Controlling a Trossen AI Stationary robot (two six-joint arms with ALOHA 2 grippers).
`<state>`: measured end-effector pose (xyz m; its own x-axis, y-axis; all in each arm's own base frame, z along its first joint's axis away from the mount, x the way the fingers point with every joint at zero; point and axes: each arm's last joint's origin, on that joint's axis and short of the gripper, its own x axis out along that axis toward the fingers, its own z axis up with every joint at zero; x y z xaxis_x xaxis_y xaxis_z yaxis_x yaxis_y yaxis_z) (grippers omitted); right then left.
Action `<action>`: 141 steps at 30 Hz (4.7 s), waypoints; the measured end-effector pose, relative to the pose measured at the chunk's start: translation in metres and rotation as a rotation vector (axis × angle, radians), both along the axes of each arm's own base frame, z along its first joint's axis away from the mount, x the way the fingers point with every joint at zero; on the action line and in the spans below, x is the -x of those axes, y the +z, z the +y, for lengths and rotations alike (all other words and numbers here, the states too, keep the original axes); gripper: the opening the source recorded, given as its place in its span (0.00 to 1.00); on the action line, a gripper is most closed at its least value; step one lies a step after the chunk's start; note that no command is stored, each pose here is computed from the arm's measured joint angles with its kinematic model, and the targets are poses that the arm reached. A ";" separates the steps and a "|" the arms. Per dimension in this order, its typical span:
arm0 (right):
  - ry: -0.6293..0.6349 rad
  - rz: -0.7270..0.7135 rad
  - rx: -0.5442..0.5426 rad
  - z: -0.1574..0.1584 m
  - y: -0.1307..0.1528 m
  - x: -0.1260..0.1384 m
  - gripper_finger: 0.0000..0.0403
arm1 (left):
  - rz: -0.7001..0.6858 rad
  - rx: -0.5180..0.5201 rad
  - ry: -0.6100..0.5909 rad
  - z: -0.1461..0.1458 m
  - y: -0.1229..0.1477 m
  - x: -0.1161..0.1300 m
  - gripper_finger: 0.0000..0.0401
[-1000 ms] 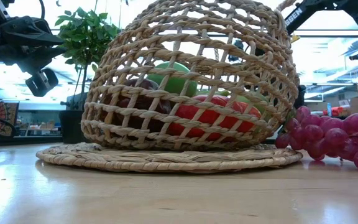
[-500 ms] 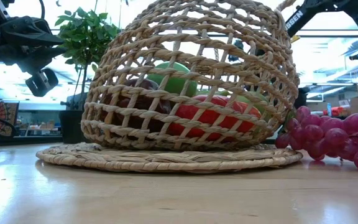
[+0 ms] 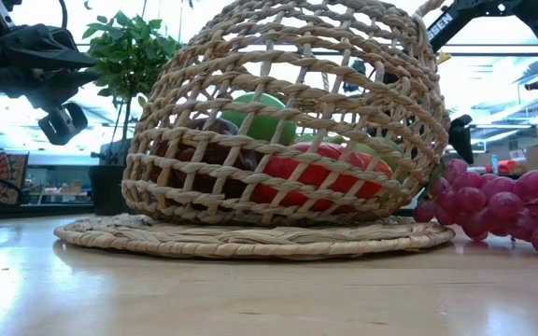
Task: Build produce basket
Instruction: Put the red pomegranate into the brown basket
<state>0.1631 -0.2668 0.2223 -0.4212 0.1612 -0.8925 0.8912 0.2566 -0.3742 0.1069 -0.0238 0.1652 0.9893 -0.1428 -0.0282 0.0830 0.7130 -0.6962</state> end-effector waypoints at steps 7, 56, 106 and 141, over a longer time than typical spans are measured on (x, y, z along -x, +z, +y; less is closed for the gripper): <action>-0.025 -0.036 0.063 0.010 0.012 -0.008 0.95 | 0.000 -0.001 0.000 0.000 0.000 0.000 0.15; -0.439 -0.430 0.938 0.108 -0.029 0.019 0.96 | 0.000 0.000 0.000 0.000 0.000 0.000 0.14; -0.278 -0.437 0.786 0.097 -0.057 0.002 0.90 | 0.000 0.000 0.000 0.000 0.000 0.000 0.16; 0.431 -2.465 0.607 0.203 0.169 -0.038 0.90 | 0.000 0.000 0.000 0.000 0.000 0.000 0.15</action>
<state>0.2010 -0.0638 0.3914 0.8884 0.0738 0.4530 -0.3571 0.7311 0.5813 0.1069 -0.0238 0.1652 0.9894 -0.1423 -0.0286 0.0825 0.7134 -0.6959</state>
